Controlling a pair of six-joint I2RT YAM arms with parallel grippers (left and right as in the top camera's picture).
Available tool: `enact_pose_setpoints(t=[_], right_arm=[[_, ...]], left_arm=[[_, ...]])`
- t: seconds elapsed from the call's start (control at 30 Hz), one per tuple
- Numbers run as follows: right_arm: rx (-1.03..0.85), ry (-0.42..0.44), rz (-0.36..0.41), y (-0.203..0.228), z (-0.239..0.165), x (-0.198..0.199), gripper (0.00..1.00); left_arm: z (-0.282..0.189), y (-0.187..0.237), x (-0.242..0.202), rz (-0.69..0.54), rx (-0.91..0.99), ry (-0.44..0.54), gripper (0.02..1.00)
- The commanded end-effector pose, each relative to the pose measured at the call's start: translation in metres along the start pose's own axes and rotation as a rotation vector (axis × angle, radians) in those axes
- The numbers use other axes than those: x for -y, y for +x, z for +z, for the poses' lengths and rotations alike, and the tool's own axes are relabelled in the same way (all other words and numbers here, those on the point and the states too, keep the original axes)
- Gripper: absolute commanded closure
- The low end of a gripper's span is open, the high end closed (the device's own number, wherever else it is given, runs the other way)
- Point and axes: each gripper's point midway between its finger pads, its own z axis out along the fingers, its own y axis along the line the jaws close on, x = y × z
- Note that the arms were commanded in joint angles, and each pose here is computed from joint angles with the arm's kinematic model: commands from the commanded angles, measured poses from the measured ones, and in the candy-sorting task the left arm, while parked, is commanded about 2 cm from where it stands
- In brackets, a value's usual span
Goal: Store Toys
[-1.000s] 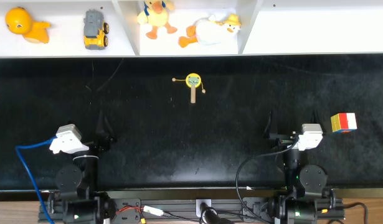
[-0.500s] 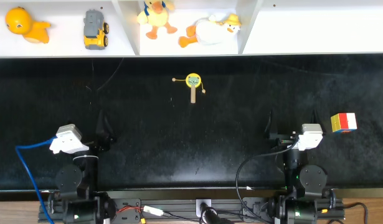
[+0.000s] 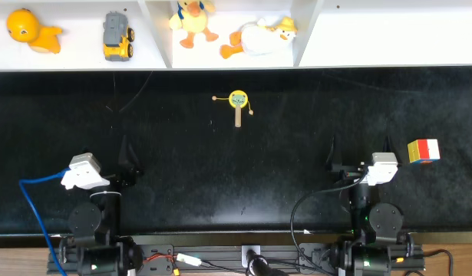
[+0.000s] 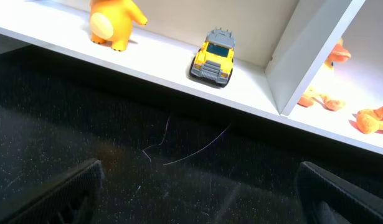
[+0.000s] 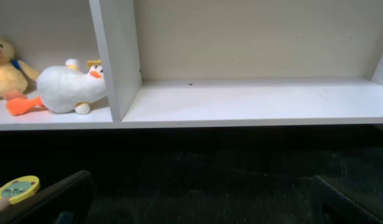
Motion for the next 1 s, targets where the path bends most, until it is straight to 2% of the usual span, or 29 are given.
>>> enact_pose_setpoints(t=[0.03,0.1,0.17,0.27,0.37,0.43,0.63,0.7,0.9,1.0], right_arm=[[0.0,0.005,0.008,0.003,0.0,0.001,0.005],[0.001,-0.011,0.012,0.003,0.0,-0.002,0.007],[0.002,-0.028,0.069,0.003,0.0,-0.005,0.007],[-0.004,-0.053,0.272,0.002,0.0,-0.009,0.005],[-0.026,-0.13,0.513,0.001,-0.001,-0.023,0.005],[-0.049,-0.185,0.644,0.0,-0.003,-0.032,0.005],[-0.091,-0.252,0.827,-0.002,-0.006,-0.044,0.005],[-0.109,-0.29,0.835,-0.002,-0.007,-0.051,0.005],[-0.189,-0.448,0.719,0.003,-0.017,-0.079,0.001],[-0.244,-0.463,0.671,0.002,-0.019,-0.084,0.001]], left_arm=[[0.0,0.002,0.004,0.02,0.002,0.022,0.02],[0.0,0.002,0.004,0.02,0.002,0.022,0.02],[0.0,0.002,0.004,0.02,0.002,0.022,0.02],[0.0,0.002,0.004,0.02,0.002,0.022,0.02],[0.0,0.002,0.004,0.02,0.002,0.022,0.02],[0.0,0.002,0.004,0.02,0.002,0.022,0.02],[0.0,0.002,0.004,0.02,0.002,0.022,0.02],[0.0,0.002,0.004,0.02,0.002,0.022,0.02],[0.0,0.002,0.004,0.02,0.002,0.022,0.02],[0.0,0.002,0.004,0.02,0.002,0.022,0.02]])
